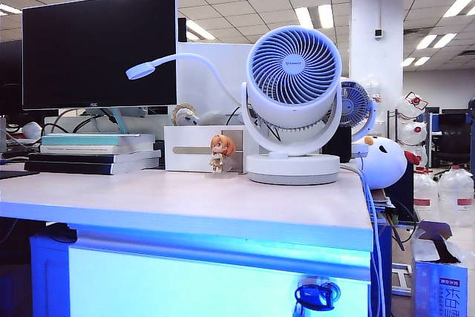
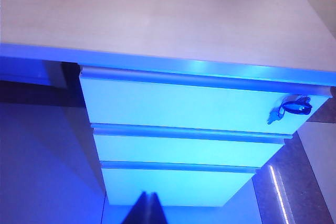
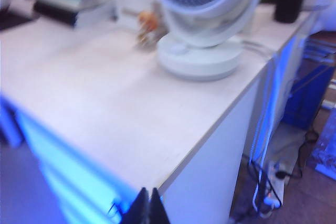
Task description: Open the drawer, place the cleaning sponge inside, then close the drawer.
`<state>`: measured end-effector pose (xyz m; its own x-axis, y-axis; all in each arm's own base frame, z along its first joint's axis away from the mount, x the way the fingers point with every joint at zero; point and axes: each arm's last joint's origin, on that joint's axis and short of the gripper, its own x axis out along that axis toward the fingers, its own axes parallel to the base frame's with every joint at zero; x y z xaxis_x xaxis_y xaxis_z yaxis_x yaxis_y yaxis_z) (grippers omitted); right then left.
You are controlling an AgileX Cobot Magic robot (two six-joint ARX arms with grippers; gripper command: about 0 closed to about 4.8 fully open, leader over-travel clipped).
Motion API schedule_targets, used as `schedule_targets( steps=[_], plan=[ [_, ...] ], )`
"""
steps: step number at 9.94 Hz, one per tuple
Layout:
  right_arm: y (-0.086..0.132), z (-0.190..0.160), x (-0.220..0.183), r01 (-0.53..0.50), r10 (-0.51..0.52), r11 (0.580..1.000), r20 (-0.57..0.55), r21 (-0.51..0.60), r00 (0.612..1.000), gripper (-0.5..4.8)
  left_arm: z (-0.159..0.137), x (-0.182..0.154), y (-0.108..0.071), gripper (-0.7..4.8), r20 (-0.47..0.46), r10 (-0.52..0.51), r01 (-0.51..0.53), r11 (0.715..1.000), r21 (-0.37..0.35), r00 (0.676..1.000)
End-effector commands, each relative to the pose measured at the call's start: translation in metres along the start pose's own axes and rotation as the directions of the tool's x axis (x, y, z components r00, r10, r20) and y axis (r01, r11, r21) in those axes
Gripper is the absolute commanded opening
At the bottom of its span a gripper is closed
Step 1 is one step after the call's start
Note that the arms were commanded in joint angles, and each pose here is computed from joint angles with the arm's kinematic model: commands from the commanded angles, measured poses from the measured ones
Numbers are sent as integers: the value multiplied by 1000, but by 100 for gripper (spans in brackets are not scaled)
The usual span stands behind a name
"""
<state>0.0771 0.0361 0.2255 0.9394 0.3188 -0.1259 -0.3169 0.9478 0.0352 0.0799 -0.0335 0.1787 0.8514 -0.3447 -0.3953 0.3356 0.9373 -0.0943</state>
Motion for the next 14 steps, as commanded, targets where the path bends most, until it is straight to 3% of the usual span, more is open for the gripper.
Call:
schedule_targets(
  steps=[1, 5, 10, 14],
  plan=[
    [-26, -12, 7, 225, -227, 973, 53, 47, 972, -1, 1, 0, 0, -4, 9, -1, 1, 1000, -3, 1000],
    [-33, -26, 9, 257, -258, 965, 1, 43, 966, -1, 1, 0, 0, -4, 9, -1, 1, 1000, -3, 1000],
    [-35, -73, 16, 259, -257, 966, -82, 17, 963, -2, 1, 0, 0, -4, 10, -1, 2, 1000, -3, 1000],
    [-35, -74, 16, 259, -260, 966, -85, -21, 962, -1, 1, 0, 0, -4, 10, -1, 2, 1000, -3, 1000]
  ],
)
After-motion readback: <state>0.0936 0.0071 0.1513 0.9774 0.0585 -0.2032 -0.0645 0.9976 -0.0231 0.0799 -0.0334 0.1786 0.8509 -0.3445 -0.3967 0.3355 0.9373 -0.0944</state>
